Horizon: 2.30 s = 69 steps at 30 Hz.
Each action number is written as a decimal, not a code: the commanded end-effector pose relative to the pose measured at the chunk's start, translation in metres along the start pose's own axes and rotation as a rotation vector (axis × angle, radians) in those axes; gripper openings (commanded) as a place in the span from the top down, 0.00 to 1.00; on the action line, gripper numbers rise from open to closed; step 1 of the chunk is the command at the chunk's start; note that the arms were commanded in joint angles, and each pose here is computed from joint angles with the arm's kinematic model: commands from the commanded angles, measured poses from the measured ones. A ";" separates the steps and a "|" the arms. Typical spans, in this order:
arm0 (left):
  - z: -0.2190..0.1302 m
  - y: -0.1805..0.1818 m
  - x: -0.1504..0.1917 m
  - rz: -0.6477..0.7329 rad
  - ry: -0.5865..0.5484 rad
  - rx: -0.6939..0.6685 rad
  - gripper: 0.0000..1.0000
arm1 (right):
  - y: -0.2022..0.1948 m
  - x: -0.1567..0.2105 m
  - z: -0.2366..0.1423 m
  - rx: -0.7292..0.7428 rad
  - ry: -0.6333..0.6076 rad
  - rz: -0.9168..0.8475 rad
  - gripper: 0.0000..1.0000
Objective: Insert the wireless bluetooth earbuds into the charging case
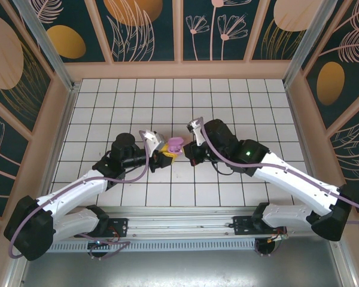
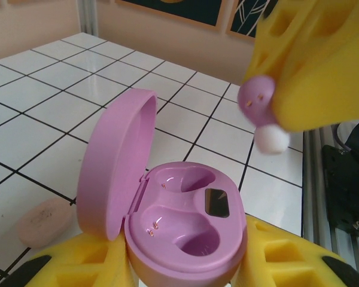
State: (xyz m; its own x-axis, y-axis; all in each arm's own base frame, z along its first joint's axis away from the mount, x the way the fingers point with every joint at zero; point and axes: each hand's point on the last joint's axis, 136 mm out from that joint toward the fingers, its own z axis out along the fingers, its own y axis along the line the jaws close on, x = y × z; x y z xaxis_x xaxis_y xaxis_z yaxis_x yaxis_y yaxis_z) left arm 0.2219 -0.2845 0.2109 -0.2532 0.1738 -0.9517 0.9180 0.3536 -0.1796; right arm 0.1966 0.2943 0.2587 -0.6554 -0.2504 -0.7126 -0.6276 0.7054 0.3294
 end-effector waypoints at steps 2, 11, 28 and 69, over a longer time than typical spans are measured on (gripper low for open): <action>-0.002 -0.009 -0.010 0.029 -0.041 0.041 0.78 | -0.004 -0.006 -0.004 0.060 0.008 -0.064 0.96; -0.002 -0.012 -0.011 0.020 -0.038 0.057 0.78 | -0.005 -0.009 0.000 0.103 0.036 -0.134 0.97; -0.005 -0.014 -0.014 0.018 -0.045 0.063 0.78 | -0.008 0.008 0.018 0.146 0.161 -0.257 0.96; -0.008 -0.012 -0.021 0.011 -0.064 0.038 0.77 | 0.024 -0.025 -0.014 -0.006 0.027 -0.274 0.72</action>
State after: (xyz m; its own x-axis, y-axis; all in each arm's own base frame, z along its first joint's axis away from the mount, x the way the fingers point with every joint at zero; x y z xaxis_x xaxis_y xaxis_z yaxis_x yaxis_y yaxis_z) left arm 0.2121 -0.2861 0.2180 -0.2572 0.1598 -0.9531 0.9304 0.3075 -0.1995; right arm 0.1980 0.3068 0.2484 -0.5015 -0.5435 -0.6731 -0.7759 0.6267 0.0721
